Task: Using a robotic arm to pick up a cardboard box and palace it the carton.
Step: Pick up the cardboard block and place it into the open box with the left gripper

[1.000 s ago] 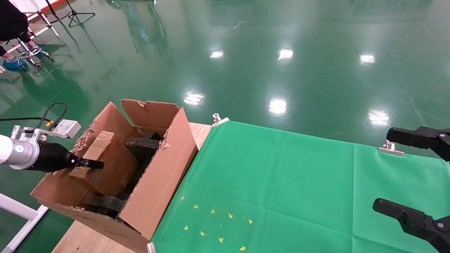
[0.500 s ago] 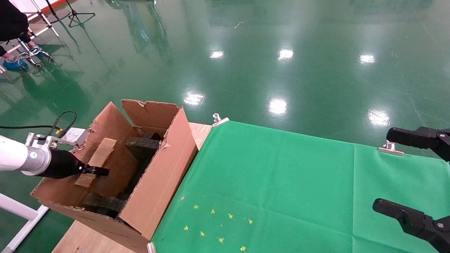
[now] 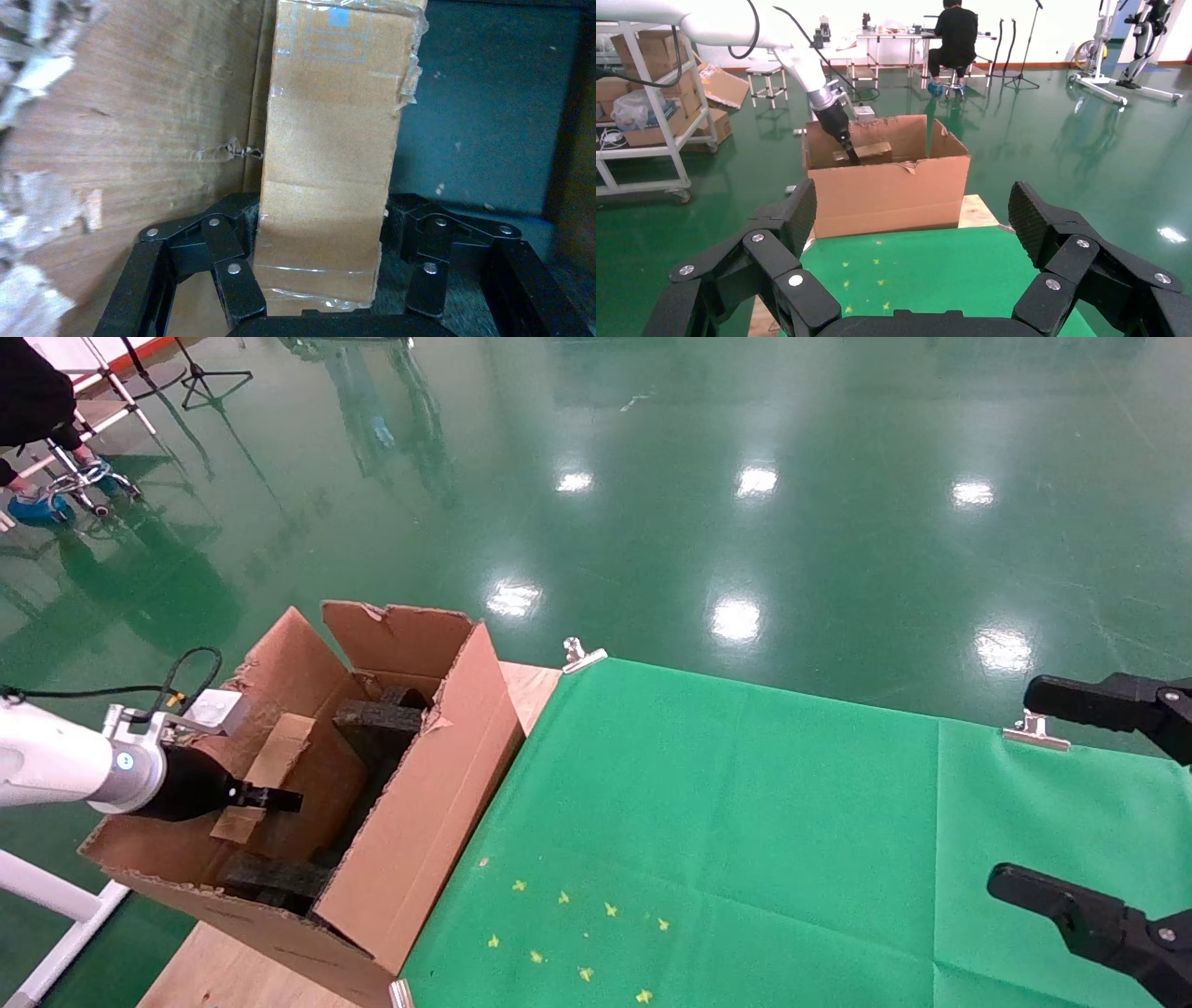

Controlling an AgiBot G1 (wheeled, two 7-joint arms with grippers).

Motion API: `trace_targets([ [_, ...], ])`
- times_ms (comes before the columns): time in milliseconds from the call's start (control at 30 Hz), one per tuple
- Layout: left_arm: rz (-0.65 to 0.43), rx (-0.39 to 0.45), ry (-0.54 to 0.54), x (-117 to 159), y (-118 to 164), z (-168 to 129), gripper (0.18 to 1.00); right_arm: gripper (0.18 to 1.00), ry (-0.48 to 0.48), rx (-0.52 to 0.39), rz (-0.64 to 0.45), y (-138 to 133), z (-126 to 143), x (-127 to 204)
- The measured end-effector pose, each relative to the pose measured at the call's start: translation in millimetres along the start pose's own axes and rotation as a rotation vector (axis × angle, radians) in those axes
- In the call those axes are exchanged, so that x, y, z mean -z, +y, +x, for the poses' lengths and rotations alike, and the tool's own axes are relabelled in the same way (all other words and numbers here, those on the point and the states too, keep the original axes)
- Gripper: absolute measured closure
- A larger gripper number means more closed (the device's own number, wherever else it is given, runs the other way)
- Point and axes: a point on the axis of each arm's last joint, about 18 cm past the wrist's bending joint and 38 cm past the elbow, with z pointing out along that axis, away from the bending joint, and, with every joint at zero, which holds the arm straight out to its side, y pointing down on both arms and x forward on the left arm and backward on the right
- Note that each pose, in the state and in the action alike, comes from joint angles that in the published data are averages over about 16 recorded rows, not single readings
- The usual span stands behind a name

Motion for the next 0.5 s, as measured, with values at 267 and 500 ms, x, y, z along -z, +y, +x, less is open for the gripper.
trace_targets([
  [267,0.012,0.013,-0.027,-5.4,-0.3,-0.9,0.913,0.178,0.000,0.000,0.000,0.0,0.0,0.0],
  [500,0.014,0.009,-0.029,-5.4,-1.1,-0.8,0.881,0.178,0.000,0.000,0.000,0.0,0.1,0.1],
])
